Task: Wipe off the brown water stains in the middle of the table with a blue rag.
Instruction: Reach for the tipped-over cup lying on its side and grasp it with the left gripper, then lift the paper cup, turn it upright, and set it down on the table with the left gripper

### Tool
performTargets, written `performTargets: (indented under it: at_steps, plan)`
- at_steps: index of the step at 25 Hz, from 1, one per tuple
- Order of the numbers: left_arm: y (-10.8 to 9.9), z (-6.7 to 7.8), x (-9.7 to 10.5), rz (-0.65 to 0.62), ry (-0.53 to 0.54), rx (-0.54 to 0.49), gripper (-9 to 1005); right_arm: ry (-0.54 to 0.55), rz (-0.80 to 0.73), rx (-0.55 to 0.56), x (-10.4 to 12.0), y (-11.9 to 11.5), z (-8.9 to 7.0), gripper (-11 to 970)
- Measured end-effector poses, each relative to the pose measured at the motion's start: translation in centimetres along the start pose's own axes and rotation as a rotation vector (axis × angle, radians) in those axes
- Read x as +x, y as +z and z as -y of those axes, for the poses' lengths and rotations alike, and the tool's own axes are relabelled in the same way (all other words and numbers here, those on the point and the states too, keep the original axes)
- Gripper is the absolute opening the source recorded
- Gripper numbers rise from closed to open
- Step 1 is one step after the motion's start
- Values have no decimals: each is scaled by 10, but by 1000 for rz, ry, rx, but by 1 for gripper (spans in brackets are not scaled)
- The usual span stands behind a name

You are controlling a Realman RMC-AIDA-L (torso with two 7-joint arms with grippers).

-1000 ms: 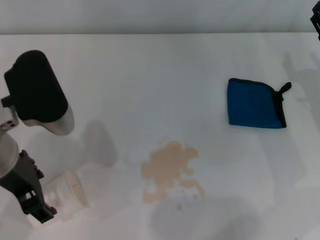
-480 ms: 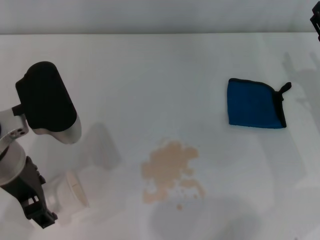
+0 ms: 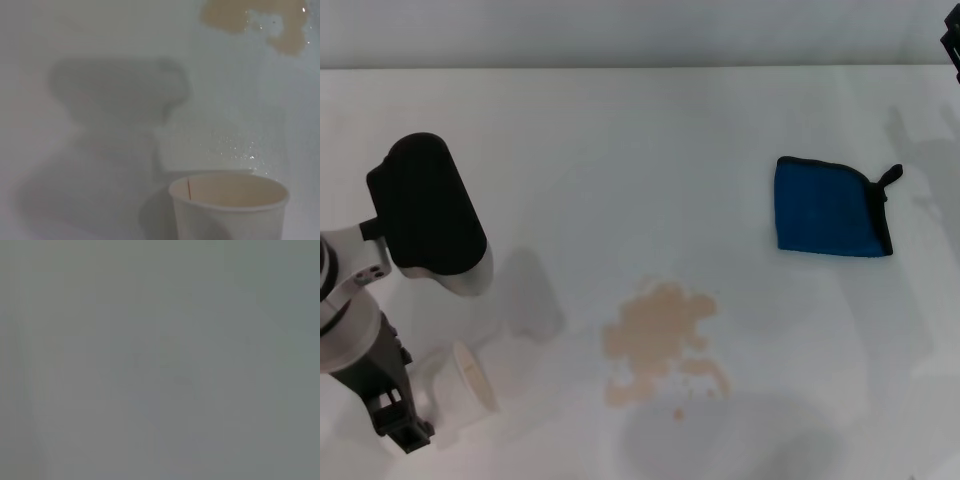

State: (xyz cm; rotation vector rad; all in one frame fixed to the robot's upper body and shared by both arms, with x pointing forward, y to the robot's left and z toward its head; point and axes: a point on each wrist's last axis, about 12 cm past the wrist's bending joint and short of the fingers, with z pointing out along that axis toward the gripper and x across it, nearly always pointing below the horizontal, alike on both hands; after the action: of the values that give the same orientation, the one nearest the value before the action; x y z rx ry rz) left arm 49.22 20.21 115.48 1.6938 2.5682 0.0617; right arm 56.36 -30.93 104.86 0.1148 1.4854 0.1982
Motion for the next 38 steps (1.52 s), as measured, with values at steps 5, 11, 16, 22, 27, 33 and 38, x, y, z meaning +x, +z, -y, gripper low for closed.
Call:
performTargets:
  at_steps: [5, 11, 16, 22, 27, 33, 38]
  plan:
    - [4, -1, -1, 0, -2, 5, 831, 0, 0, 0, 0, 0, 0, 795]
    - [9, -1, -3, 1, 5, 6, 832, 0, 0, -1, 0, 0, 0, 795]
    - [15, -1, -4, -5, 8, 9, 832, 0, 1, -1, 0, 1, 0, 795]
    - [15, -2, -6, 2, 15, 4, 833, 0, 0, 0, 0, 0, 0, 795]
    - [16, -3, -7, 21, 11, -2, 833, 0, 0, 1, 0, 0, 0, 795]
    - [13, -4, -9, 56, -12, -3, 726, -2, -2, 2, 0, 0, 1, 795]
    - [1, -15, -3, 128, -90, -8, 695, -2, -2, 3, 0, -1, 1, 795]
